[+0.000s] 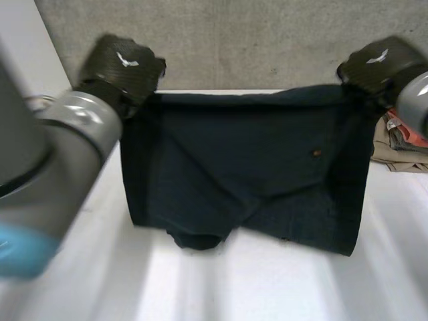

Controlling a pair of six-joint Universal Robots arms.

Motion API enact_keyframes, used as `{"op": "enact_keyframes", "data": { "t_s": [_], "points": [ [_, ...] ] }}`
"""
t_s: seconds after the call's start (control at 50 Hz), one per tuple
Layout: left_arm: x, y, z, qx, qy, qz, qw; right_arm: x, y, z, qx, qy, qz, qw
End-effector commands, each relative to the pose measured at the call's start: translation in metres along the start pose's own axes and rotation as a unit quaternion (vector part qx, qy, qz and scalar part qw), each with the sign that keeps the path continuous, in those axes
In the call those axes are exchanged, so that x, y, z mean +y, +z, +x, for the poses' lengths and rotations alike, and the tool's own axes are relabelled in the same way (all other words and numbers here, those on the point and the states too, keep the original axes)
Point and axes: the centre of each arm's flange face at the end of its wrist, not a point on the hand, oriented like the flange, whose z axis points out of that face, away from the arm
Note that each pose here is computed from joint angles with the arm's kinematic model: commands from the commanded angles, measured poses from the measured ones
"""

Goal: Fold the laundry.

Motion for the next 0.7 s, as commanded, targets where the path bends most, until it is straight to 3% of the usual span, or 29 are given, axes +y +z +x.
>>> {"op": "enact_keyframes", "data": {
  "t_s": [0.02,0.12,0.16,0.18,0.2,0.26,0.28,0.32,0.38,0.42,0.54,0.64,0.7],
  "points": [
    [0.054,0.096,0.011,-0.053,0.011,-0.015,0.998,0.016,0.061,-0.031,0.015,-0.006,0.002,1.0],
    [0.015,0.134,-0.009,-0.139,0.023,0.095,0.986,-0.013,0.098,-0.02,0.122,-0.006,0.117,0.986],
    [-0.021,0.143,-0.033,-0.209,0.021,0.176,0.962,-0.028,0.105,-0.009,0.164,-0.002,0.165,0.973],
    [-0.032,0.144,-0.042,-0.234,0.019,0.2,0.951,-0.046,0.106,0.003,0.204,0.003,0.218,0.954],
    [-0.058,0.141,-0.064,-0.289,0.009,0.253,0.923,-0.055,0.105,0.009,0.224,0.005,0.244,0.943],
    [-0.079,0.135,-0.08,-0.331,0.001,0.3,0.895,-0.089,0.094,0.029,0.291,0.016,0.331,0.897],
    [-0.088,0.132,-0.086,-0.347,-0.006,0.321,0.881,-0.094,0.091,0.031,0.3,0.018,0.344,0.89],
    [-0.092,0.129,-0.089,-0.353,-0.009,0.329,0.876,-0.106,0.081,0.029,0.301,0.024,0.36,0.882],
    [-0.093,0.124,-0.088,-0.345,-0.008,0.322,0.882,-0.111,0.076,0.019,0.284,0.027,0.359,0.889],
    [-0.087,0.125,-0.084,-0.331,-0.006,0.306,0.893,-0.108,0.075,0.004,0.257,0.027,0.341,0.904],
    [-0.04,0.123,-0.056,-0.257,-0.012,0.224,0.94,-0.083,0.077,-0.022,0.194,0.016,0.285,0.939],
    [0.028,0.113,-0.011,-0.178,-0.018,0.134,0.975,-0.028,0.094,-0.068,0.118,-0.002,0.203,0.972],
    [0.061,0.107,0.01,-0.145,-0.016,0.091,0.985,0.014,0.102,-0.103,0.064,-0.019,0.137,0.988]
  ]
}}
